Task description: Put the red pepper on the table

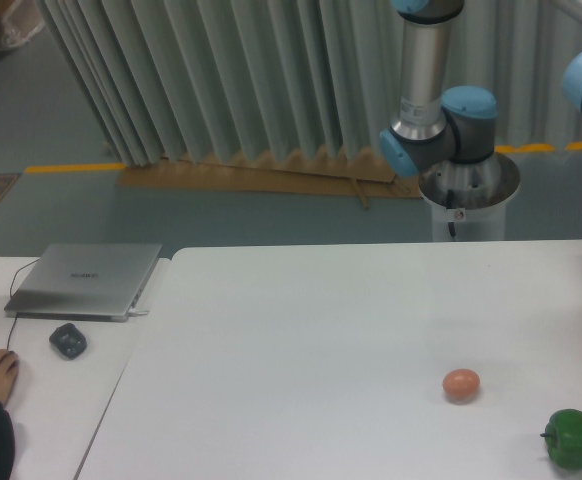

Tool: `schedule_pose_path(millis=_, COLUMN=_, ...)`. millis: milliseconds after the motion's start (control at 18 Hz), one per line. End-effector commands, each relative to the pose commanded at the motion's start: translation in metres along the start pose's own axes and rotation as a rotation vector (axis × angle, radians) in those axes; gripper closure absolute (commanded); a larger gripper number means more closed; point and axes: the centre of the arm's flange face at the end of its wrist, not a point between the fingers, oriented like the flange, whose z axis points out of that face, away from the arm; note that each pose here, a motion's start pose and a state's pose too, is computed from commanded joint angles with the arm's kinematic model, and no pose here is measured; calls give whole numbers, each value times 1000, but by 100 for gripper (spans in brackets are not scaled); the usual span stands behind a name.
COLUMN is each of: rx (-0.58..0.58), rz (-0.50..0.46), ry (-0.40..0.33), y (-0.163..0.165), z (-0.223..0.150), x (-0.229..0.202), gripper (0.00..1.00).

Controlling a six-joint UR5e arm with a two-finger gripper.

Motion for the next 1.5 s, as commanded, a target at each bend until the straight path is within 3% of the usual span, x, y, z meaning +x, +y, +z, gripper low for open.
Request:
schedule_pose_path(millis=222, rx=6, rz=26, ry=5, y=11, z=2, x=3, gripper=0)
schedule_pose_path(millis=500, rx=27, rz=71, ry=35, y=56, z=24, x=22, gripper=0)
schedule_pose_path(millis=778, rx=36, rz=-25, ry=106, y=88, z=50, x=33, gripper=0)
schedule_pose_path(millis=1056, rx=67, rz=-105, ry=131, y=122, z=68, x=31, gripper=0)
schedule_pose_path(millis=1278, rx=56, rz=-142, ry=145, y=111, z=74, x=14, gripper=0)
schedule_pose_path(millis=1500, rx=51, rz=-132, ry=149, y=102, z=50, x=-1, gripper=0)
